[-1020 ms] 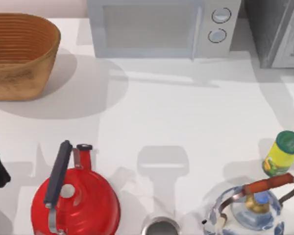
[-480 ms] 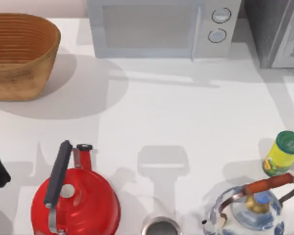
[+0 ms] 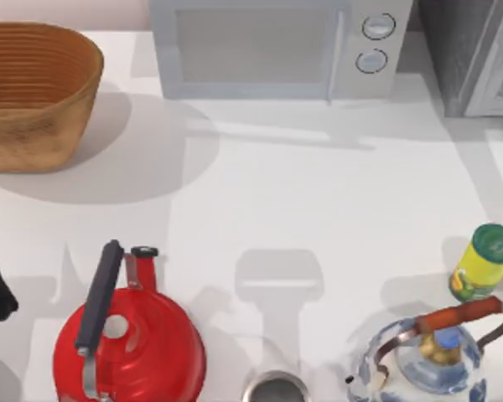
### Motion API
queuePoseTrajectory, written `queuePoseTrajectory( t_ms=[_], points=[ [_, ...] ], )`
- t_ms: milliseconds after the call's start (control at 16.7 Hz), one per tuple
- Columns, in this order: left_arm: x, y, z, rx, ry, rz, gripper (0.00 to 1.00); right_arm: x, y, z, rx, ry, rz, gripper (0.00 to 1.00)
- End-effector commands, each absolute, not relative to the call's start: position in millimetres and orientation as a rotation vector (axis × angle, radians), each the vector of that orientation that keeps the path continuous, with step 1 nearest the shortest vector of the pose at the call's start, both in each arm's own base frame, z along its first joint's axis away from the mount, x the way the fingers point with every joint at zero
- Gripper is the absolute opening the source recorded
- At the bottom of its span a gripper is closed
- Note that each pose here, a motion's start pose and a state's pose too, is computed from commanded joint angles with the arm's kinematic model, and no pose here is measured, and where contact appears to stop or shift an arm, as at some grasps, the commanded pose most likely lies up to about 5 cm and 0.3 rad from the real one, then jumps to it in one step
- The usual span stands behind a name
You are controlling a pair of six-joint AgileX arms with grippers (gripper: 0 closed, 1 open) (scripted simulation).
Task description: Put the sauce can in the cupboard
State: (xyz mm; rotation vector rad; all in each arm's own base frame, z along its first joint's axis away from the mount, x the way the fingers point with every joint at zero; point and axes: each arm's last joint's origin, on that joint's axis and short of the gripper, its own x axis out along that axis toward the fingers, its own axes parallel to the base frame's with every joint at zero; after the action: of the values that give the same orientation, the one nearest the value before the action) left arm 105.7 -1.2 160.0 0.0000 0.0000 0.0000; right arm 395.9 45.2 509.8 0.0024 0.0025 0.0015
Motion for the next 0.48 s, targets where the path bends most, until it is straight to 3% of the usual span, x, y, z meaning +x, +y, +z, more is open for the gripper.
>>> queuePoseTrajectory(
  t_ms=[480],
  points=[
    [105.7, -1.2, 160.0, 0.000, 0.000, 0.000, 1.00, 395.9, 45.2, 509.8, 0.002, 0.002, 0.002, 0.98]
  ],
)
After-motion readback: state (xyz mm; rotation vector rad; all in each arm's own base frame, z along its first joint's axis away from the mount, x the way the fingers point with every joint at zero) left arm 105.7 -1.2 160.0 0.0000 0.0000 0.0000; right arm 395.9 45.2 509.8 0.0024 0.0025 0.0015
